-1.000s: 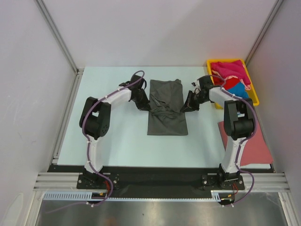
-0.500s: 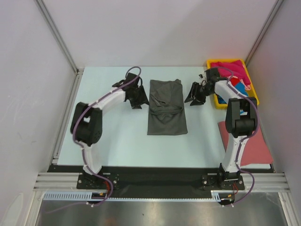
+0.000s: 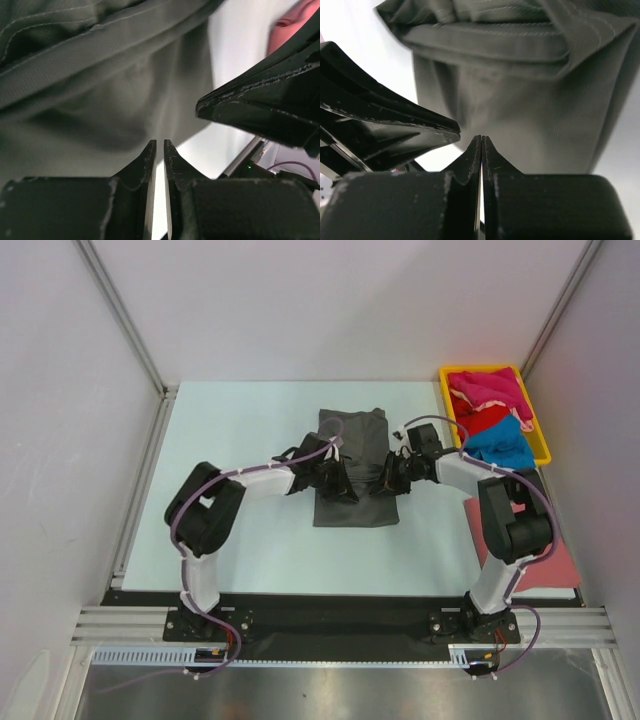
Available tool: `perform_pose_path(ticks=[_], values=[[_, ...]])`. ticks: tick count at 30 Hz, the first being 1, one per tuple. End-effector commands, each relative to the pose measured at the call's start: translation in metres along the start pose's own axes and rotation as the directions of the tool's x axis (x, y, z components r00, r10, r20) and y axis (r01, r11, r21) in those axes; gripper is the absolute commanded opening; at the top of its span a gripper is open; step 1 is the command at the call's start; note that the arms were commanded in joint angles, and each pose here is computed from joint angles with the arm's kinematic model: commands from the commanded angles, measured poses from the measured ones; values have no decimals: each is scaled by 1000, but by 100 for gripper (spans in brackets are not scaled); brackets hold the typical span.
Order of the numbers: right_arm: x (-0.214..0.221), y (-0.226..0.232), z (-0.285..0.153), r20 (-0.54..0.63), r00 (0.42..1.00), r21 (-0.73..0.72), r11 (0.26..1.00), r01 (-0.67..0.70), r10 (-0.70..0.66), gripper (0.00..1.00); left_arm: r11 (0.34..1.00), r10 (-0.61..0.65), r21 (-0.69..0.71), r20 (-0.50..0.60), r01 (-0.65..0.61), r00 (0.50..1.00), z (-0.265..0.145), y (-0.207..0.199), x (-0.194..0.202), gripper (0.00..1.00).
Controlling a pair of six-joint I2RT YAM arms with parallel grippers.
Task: Fold and stack the t-shirts
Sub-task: Fold the tshirt
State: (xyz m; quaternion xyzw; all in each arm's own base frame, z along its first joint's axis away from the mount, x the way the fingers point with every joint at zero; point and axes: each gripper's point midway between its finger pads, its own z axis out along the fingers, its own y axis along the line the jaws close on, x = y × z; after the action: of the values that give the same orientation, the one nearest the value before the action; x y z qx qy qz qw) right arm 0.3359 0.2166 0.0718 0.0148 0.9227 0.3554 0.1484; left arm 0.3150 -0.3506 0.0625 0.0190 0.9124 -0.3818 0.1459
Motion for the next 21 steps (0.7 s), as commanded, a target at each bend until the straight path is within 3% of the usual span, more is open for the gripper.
perform_pose_path(ticks=[1,7,14,21], values=[[-24,12,24,99,995,-73,997,-3,11,0,997,34,70,56,-38,998,6,-15,-27,15],[-37,-2,47,111,994,-38,999,-7,12,0,999,51,2,50,-51,997,23,17,-45,16],[-84,-22,52,167,986,33,999,2,-8,0,997,59,-55,99,-54,993,29,53,-94,18],[-149,-36,38,249,968,69,998,-1,-17,1,989,147,-50,193,-140,970,12,37,-167,23]])
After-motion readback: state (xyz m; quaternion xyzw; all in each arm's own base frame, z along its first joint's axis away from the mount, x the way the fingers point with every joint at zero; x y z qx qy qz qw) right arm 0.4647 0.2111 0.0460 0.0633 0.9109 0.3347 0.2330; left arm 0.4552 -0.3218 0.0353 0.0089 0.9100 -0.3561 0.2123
